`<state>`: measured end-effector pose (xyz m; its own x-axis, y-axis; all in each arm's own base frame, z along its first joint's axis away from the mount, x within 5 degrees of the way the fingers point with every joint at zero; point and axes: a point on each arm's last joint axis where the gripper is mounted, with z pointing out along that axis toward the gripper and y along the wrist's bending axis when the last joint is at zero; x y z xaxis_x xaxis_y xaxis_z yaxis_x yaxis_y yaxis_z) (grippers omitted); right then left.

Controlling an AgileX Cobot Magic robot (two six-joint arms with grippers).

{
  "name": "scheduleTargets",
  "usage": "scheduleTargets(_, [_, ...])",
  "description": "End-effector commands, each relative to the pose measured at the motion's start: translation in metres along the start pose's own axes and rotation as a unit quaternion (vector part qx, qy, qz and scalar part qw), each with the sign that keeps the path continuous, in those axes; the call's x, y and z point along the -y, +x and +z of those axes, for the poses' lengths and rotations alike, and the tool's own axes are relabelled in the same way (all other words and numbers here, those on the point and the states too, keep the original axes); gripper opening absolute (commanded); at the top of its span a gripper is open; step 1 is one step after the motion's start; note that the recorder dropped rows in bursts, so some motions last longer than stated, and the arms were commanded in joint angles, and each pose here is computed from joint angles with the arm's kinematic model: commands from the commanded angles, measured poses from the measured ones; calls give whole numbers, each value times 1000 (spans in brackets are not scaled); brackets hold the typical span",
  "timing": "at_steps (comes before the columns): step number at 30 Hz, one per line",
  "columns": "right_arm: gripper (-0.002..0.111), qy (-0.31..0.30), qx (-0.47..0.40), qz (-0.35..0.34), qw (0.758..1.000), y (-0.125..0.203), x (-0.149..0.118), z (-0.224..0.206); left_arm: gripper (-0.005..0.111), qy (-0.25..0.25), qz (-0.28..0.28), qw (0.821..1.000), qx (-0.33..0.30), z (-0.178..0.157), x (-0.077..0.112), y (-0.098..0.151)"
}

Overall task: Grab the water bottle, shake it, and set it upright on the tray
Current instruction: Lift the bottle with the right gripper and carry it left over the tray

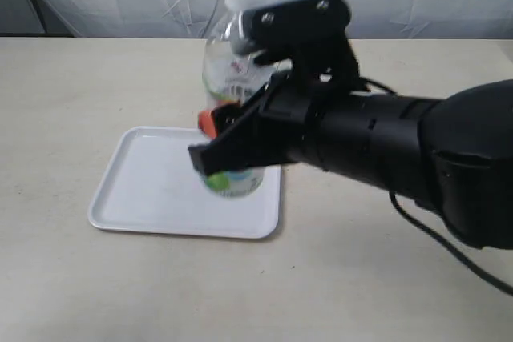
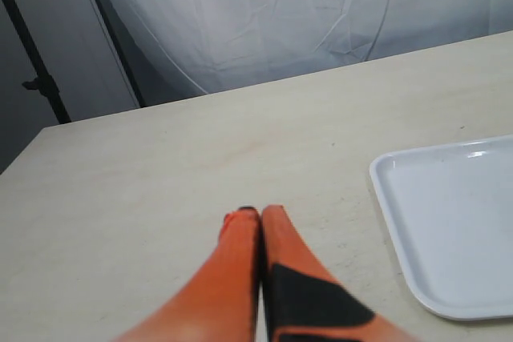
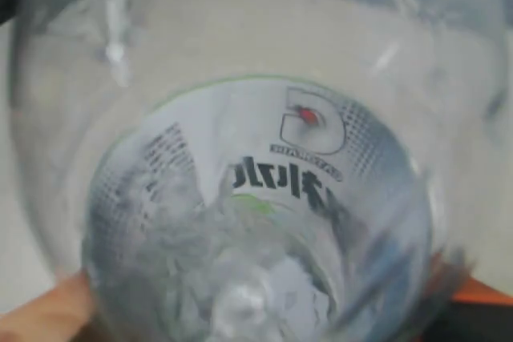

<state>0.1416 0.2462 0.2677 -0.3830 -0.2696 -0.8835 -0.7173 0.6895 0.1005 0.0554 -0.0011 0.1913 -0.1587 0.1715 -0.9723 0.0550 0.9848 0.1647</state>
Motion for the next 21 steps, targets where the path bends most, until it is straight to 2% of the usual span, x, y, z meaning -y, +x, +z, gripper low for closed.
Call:
scheduleTargets(1, [-1,97,-12,-15,995,0,18,1,0,1,-3,1000,5,0,0,0])
scheduleTargets(3, [-1,64,-15,-46,997,1,9,0,0,1,-3,1000,5,0,0,0])
scheduleTargets(8, [-1,63,6,-22,998,-8,5,-7,0,1,-3,1000,5,0,0,0])
scheduleTargets(10, [-1,45,-12,-59,997,0,2,-1,0,1,-3,1000,5,0,0,0])
scheduleTargets(11, [-1,64,-19,-92,994,2,5,1,0,1,-3,1000,5,0,0,0])
scheduleTargets(12, [-1,119,-25,-100,988,3,15,1,0,1,-3,1000,5,0,0,0])
scheduleTargets(14, [-1,246,-9,-5,969,4,36,-1,0,1,-3,1000,5,0,0,0])
scheduleTargets(15, [-1,246,-3,24,969,4,36,0,0,1,-3,1000,5,0,0,0])
scheduleTargets(16, [-1,191,-15,8,981,7,27,4,0,1,-3,1000,5,0,0,0])
scheduleTargets(17, [-1,95,-29,-38,994,8,9,8,0,1,-3,1000,5,0,0,0])
scheduleTargets(18, [-1,20,-35,-103,994,10,-3,9,0,1,-3,1000,5,0,0,0])
scheduleTargets(19, [-1,-14,-35,-140,989,11,-10,10,0,1,-3,1000,5,0,0,0])
scheduleTargets(20, [-1,18,-33,-116,992,7,-5,11,0,1,-3,1000,5,0,0,0])
scheduleTargets(21, [-1,89,-32,-76,993,5,7,12,0,1,-3,1000,5,0,0,0])
